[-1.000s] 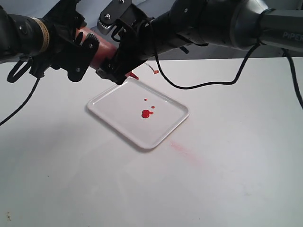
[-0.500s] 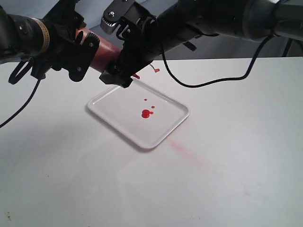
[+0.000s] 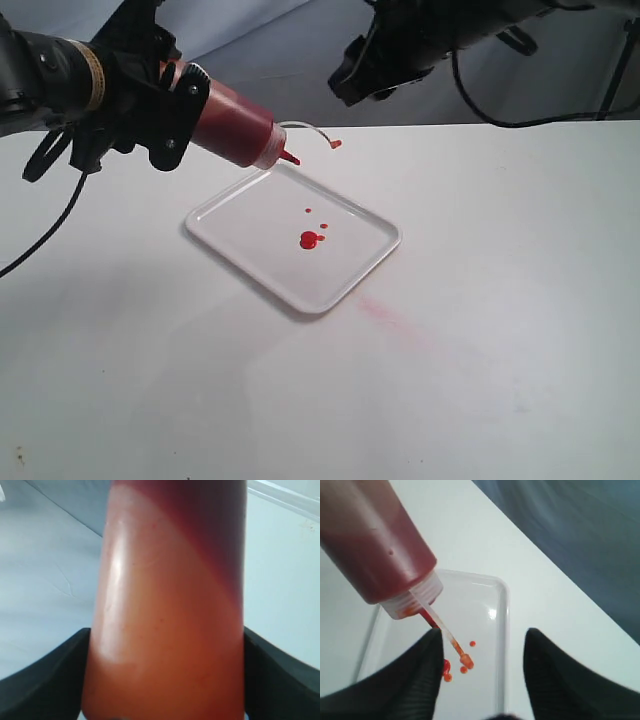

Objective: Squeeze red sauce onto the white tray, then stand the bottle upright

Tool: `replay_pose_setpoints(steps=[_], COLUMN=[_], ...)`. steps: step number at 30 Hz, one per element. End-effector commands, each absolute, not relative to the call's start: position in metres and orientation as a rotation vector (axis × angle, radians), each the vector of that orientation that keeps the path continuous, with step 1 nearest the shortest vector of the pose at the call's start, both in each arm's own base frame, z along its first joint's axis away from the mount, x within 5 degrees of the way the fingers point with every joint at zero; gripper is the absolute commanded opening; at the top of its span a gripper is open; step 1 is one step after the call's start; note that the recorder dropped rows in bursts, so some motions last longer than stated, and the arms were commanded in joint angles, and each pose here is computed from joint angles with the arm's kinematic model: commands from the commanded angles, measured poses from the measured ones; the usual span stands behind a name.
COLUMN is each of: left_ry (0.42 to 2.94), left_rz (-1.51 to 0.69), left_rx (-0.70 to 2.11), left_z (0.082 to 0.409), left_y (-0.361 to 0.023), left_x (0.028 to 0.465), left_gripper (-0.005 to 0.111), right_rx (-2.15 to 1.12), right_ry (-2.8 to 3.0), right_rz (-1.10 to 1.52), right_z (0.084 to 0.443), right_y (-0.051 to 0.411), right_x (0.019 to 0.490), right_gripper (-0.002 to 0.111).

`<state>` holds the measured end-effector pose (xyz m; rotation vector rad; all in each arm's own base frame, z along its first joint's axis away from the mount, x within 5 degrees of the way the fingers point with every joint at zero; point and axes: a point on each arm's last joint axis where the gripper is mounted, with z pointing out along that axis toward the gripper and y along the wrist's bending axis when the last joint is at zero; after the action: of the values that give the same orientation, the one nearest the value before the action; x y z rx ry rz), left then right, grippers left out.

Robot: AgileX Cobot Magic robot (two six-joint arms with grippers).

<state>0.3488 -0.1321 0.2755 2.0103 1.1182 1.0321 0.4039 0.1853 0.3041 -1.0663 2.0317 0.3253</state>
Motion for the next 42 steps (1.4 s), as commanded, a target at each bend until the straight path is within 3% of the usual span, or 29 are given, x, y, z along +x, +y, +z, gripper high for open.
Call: replay_pose_setpoints(steps=[1,4,13,25,29,33,35,37,40,42], left_ry=[1.135,1.155,1.264,1.418,1.415,1.378,1.358,1.343,1.334,1.340], left_rz=[0.998,0.977,0.864,0.712,0.634,0.617,0.605,0.595,0.585,0.587], left_rx=[1.960,1.958,1.883,1.843,1.742,1.701,1.701,1.713,1.718,1.718], left_z=[0.281,0.276,0.263,0.235,0.244,0.255,0.256,0.256,0.255,0.255], left_y=[-0.134,-0.133,-0.134,-0.131,-0.131,-0.131,-0.134,-0.140,-0.144,-0.144], left_x=[0.347,0.345,0.340,0.325,0.312,0.305,0.304,0.301,0.299,0.299], left_gripper=[0.000,0.000,0.000,0.000,0.000,0.000,0.000,0.000,0.000,0.000], right_rx=[-1.004,-0.938,-0.786,-0.700,-0.657,-0.698,-0.693,-0.633,-0.497,-0.512], right_ry=[2.086,2.111,2.165,2.004,1.944,1.809,1.819,1.910,2.054,2.064], right_rz=[0.371,0.370,0.477,0.937,1.061,1.287,1.398,1.498,1.653,1.684], right_z=[0.294,0.283,0.247,0.213,0.201,0.198,0.188,0.169,0.145,0.143], right_y=[0.167,0.157,0.134,0.123,0.104,0.119,0.132,0.145,0.165,0.178], right_x=[0.406,0.408,0.405,0.376,0.363,0.345,0.341,0.339,0.345,0.347], right_gripper=[0.020,0.000,0.000,0.000,0.000,0.001,0.012,0.040,0.096,0.105])
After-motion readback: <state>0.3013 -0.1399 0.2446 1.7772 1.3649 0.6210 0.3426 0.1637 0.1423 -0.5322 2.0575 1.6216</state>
